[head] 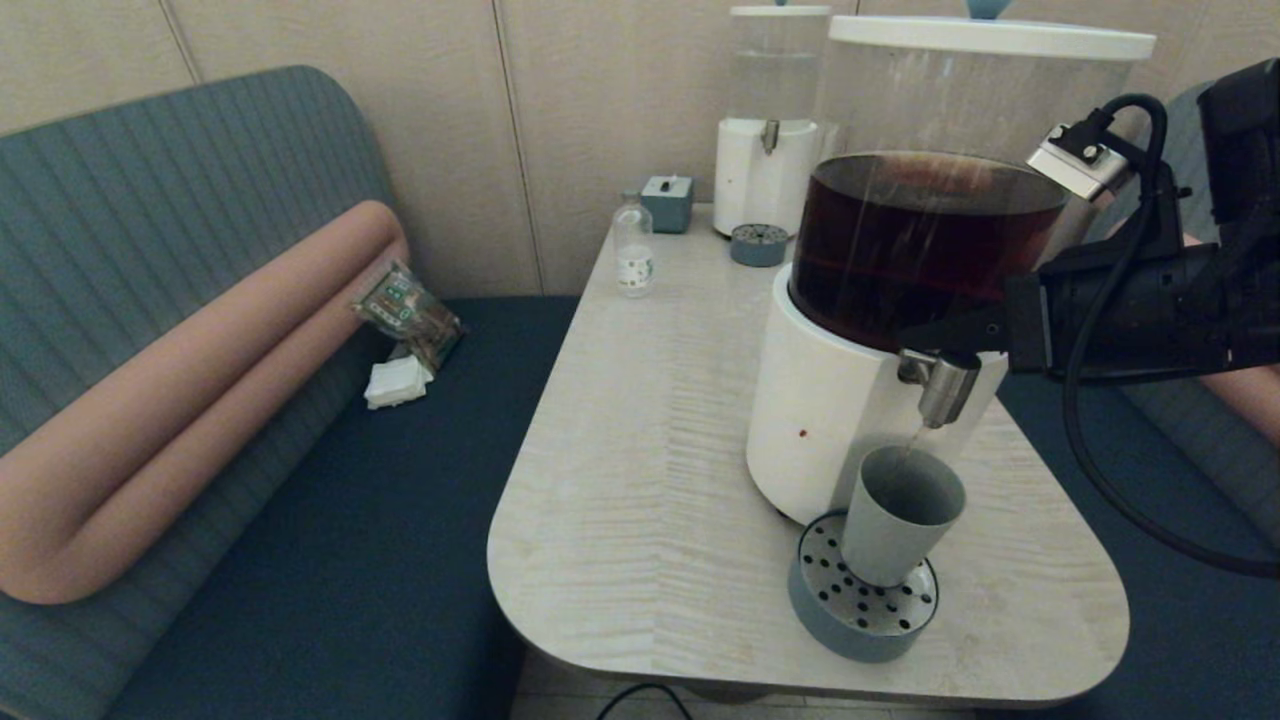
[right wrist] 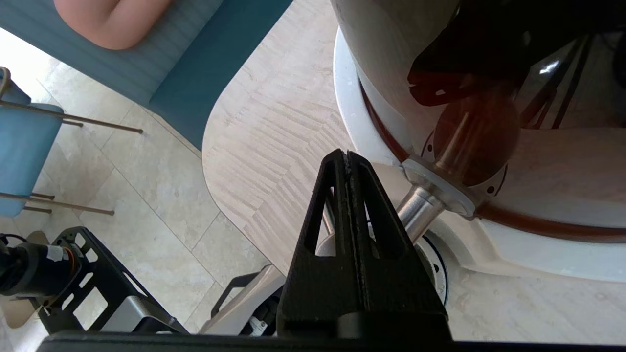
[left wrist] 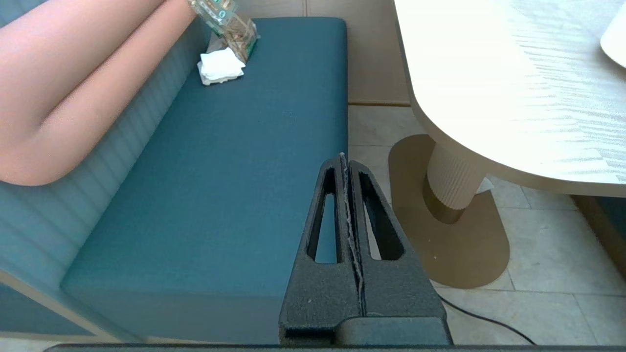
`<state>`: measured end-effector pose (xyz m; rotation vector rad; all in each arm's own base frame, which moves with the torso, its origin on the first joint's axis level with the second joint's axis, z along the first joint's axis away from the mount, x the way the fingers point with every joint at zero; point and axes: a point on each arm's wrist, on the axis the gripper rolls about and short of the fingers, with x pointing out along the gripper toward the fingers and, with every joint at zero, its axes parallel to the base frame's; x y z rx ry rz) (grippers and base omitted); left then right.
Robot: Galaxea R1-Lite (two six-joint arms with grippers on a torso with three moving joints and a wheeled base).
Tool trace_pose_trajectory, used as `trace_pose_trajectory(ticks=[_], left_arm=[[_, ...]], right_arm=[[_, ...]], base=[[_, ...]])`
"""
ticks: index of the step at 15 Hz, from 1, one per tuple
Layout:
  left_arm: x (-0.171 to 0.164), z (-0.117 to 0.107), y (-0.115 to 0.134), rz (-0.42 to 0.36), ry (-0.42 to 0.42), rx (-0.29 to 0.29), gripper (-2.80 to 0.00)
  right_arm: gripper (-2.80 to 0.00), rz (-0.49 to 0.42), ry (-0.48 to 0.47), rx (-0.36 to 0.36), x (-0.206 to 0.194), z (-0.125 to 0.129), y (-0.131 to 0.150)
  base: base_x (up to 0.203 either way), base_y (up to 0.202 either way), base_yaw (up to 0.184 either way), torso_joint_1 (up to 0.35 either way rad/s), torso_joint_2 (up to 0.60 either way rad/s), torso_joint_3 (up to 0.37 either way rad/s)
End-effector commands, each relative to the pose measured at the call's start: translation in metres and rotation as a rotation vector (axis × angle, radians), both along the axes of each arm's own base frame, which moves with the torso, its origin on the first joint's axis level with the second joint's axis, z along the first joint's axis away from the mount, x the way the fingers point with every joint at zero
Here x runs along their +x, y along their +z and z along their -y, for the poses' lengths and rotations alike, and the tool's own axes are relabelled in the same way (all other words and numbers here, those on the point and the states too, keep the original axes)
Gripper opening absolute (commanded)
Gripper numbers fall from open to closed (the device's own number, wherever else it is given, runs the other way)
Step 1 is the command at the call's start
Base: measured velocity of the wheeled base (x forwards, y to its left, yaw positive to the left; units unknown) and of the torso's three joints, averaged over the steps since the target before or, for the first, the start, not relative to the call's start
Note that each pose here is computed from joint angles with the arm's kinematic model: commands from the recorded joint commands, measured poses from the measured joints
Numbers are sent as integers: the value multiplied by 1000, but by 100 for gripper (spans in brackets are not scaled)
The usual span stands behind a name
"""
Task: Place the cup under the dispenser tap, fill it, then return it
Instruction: Turn on the faucet
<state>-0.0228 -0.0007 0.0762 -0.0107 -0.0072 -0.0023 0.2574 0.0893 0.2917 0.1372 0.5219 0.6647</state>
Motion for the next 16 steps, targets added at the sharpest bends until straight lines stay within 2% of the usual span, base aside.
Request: trace_pose_trajectory(ticks=[1,9,16], left_arm=[[0,0,0,-3,1,0,-280],[0,0,0,-3,1,-1,-280],[0,0,0,-3,1,0,-280]], right_arm=[[-280,16,-15,6,-3,5,3],[-280,52,-46,21,-20,17,11],[-280,116,-117,34,-53,42,22]], base=[[0,0,0,0,0,0],[0,0,0,0,0,0],[0,0,0,0,0,0]])
